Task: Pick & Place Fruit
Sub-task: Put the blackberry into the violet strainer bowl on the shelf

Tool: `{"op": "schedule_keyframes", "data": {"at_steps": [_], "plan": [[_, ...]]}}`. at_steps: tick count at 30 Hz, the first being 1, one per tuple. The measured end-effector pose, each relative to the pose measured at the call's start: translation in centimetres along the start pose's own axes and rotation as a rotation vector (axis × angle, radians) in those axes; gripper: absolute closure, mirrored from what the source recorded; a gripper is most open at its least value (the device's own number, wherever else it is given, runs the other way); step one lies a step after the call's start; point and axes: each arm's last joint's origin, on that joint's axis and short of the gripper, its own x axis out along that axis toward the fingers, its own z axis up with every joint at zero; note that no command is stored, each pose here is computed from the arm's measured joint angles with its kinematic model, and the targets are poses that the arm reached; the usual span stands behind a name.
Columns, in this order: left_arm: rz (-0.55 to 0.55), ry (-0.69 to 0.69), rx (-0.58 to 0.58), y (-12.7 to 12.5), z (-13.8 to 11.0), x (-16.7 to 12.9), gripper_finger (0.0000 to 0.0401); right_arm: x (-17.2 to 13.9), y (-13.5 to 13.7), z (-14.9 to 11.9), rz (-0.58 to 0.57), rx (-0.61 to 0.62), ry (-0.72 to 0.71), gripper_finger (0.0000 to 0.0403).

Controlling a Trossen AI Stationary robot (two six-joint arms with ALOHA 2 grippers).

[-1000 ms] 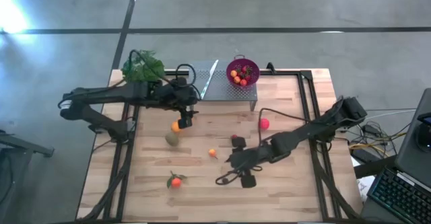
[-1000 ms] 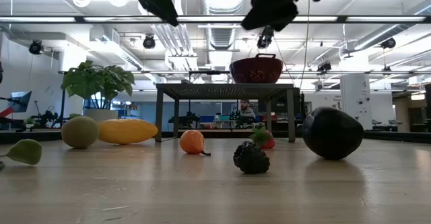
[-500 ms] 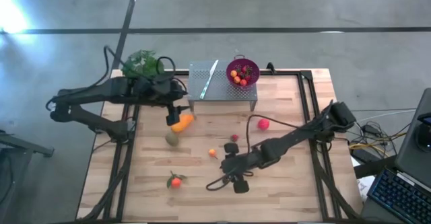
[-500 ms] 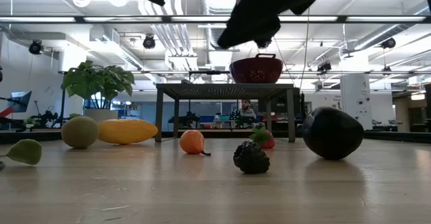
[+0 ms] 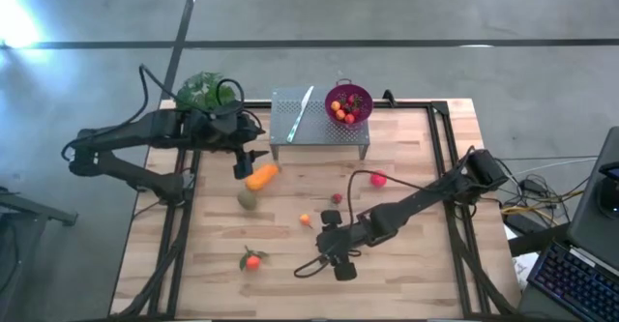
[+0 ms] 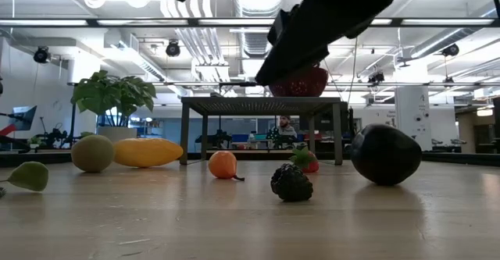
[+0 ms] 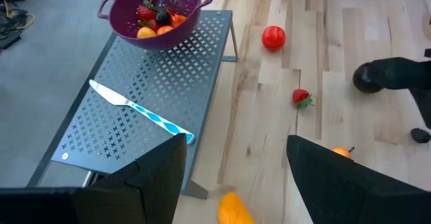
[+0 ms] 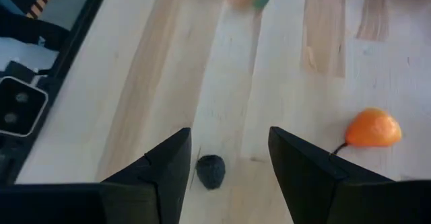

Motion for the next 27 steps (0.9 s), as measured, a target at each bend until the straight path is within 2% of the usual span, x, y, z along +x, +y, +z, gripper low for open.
{"op": "schedule_keyframes", "data": {"at_steps": [15, 20, 27], "plan": [[0.003, -0.002, -0.001, 0.0, 0.0, 0.0, 0.014, 3.8, 0.5, -3.3, 0.007, -0.044, 0.115, 0.0236], [0.003, -0.002, -0.001, 0.0, 0.0, 0.0, 0.014, 5.4, 0.4, -4.1, 0.011, -0.044, 0.132, 0.023], [0.003, -0.002, -0.001, 0.0, 0.0, 0.0, 0.014, 5.9, 0.4, -4.3, 0.009, -0.036, 0.133, 0.0222]]}}
